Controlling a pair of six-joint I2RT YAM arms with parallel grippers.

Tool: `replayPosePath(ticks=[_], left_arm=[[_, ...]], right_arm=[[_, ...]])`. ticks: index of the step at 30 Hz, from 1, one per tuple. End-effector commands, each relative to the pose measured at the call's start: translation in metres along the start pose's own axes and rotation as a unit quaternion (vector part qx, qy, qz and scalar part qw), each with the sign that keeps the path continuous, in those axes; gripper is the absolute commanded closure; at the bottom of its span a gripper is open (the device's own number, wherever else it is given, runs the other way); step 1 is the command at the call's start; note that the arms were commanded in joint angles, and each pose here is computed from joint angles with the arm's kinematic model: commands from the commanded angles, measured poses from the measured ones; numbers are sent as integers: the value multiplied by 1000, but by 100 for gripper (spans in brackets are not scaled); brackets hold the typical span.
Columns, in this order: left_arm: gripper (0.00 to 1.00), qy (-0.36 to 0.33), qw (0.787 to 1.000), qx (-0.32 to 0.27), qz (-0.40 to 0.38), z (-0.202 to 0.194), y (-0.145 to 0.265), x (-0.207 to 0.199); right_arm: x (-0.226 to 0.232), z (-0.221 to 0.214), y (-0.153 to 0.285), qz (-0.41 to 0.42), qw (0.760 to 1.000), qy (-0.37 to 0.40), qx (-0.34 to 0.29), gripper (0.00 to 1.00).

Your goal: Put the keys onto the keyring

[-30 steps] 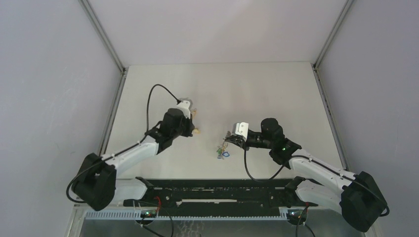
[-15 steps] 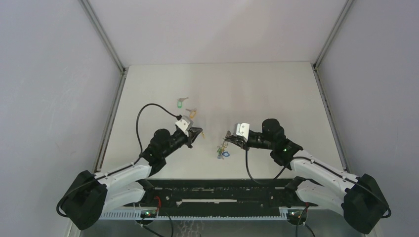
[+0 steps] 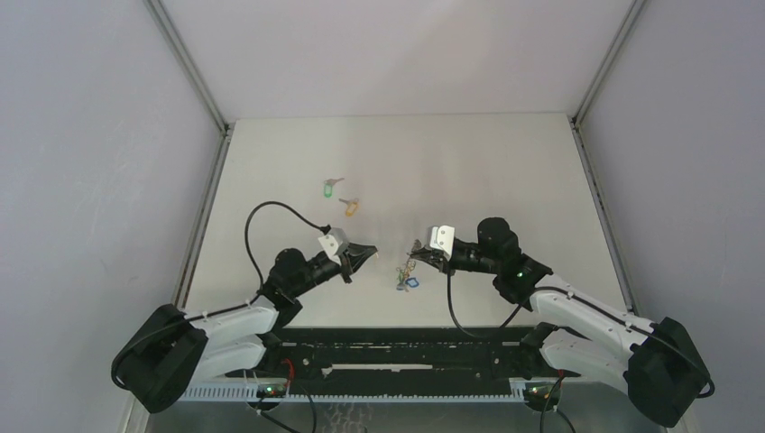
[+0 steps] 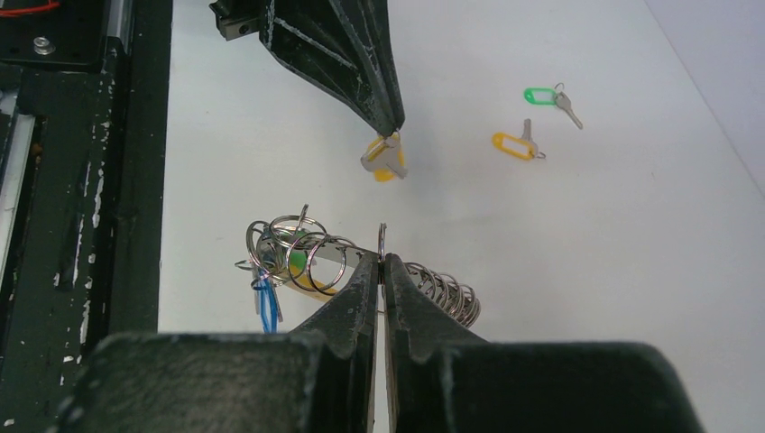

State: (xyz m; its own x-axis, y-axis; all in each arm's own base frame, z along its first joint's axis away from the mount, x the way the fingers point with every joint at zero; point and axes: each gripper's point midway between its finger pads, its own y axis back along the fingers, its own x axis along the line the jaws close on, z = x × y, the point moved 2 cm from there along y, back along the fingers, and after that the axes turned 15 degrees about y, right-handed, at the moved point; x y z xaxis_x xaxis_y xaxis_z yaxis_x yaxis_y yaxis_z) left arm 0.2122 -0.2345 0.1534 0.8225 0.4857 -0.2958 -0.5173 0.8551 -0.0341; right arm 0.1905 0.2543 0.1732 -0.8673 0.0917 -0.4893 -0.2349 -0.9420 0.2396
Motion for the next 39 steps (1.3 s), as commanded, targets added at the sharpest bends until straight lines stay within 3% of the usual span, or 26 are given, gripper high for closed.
replayPosePath(ticks=[1,6,12,20,30,39], left_arm=[[100,15,996,55,62,-4,0,15],[100,54,974,108,191,-21,21,33],[99,85,943,158,278,-38,54,33],[100,67,927,228,289,-49,27,41],[100,7,947,218,235,-54,-21,50],[100,-25,940,260,219,-69,-34,57]], right_arm=[[-12,9,1,-25,999,25,-9,100],[-11,4,-2,-23,999,22,-4,100],[-11,4,-3,-22,999,22,-3,100],[-11,6,0,-24,999,23,-4,100],[-11,3,0,-23,999,25,1,100],[-7,1,-3,-8,1000,23,-3,100]])
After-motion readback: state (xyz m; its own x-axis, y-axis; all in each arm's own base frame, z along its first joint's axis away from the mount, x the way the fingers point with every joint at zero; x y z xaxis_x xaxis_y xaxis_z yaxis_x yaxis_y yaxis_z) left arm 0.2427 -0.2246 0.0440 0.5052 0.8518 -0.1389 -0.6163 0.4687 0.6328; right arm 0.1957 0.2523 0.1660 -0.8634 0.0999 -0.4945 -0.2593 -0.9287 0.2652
